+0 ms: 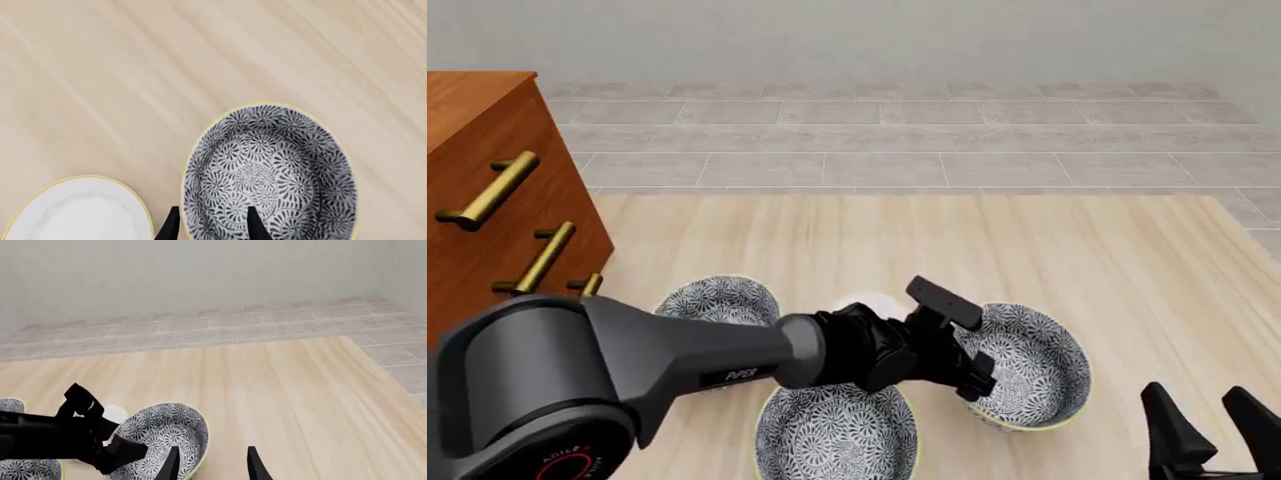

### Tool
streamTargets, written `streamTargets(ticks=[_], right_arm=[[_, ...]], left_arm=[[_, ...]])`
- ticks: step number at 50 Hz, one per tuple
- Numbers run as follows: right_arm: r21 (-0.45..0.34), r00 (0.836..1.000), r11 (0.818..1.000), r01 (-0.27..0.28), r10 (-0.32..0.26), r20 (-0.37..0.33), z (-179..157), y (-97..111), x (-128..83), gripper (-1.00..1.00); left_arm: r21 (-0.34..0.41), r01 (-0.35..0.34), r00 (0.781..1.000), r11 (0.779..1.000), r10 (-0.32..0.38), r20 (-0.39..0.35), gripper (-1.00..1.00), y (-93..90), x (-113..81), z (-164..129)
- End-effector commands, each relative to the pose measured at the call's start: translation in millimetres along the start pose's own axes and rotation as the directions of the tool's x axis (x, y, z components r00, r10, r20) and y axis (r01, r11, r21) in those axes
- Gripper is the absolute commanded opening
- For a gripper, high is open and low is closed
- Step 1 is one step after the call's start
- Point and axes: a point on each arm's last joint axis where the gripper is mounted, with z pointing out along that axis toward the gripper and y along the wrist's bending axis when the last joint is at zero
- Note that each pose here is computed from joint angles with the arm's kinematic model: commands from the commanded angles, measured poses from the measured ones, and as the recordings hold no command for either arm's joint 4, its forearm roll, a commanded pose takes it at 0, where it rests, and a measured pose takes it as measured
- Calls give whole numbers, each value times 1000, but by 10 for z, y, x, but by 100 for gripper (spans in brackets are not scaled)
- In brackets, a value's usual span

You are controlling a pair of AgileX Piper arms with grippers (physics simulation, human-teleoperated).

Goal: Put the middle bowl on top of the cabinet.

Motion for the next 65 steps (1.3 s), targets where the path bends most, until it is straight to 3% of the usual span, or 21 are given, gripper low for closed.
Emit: streamTargets(ticks=[1,2,23,48,65], right_arm=[[1,1000,1000,1,-1,0,-6,-1,3,100],[2,1000,1000,2,-2,0,-8,-2,4,100],[6,1000,1000,1,-1,0,-15,-4,7,100],[0,1000,1000,3,-3,8,0,0,-7,100],[-6,1000,1000,14,-14,17,-15,3,-9,100]], left_arm=[[-2,9,1000,1000,-9,-11,100,4,60,46],[-1,12,1000,1000,-12,-11,-100,0,62,47],[6,24,1000,1000,-24,15,-100,-21,-20,-90],[38,-12,992,999,7,128,-100,-132,-320,-752],[60,-19,970,998,4,245,-100,-156,-499,-1419]])
